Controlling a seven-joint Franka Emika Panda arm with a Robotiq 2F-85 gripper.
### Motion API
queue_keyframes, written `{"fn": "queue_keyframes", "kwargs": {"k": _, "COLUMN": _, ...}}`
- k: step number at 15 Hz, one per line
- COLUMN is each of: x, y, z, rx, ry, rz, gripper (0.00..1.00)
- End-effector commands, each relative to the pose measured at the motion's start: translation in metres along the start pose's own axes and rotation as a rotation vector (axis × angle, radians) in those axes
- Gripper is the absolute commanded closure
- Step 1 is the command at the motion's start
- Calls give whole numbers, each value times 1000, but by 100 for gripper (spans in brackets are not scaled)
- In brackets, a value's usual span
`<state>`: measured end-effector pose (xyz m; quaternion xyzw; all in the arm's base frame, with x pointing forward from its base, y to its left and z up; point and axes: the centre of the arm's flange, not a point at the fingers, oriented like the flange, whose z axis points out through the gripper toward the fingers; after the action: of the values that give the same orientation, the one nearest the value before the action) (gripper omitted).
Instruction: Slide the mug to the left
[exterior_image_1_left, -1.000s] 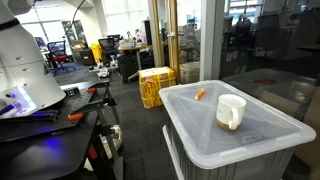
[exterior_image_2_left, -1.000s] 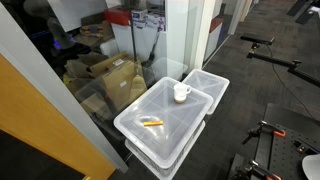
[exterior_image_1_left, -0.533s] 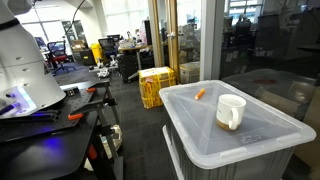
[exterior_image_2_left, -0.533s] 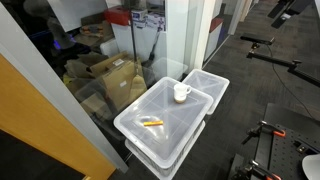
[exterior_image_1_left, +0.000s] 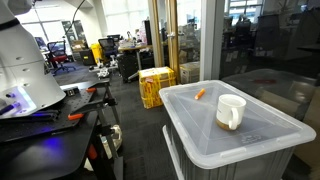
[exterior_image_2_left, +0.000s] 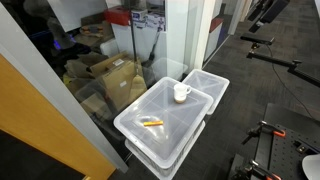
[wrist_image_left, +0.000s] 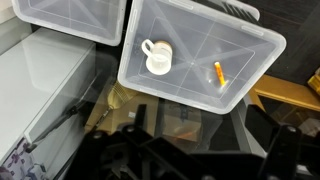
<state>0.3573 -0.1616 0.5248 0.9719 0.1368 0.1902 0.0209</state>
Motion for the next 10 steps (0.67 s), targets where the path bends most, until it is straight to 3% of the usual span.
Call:
{"fn": "queue_keyframes", "kwargs": {"k": 1, "x": 9, "y": 12, "z": 25, "rx": -6, "ry": 19, "rz": -38, "gripper": 0}}
{"fn": "queue_keyframes", "kwargs": {"k": 10, "x": 20, "y": 33, "z": 84, "rx": -13, "ry": 44, "rz": -39, "gripper": 0}}
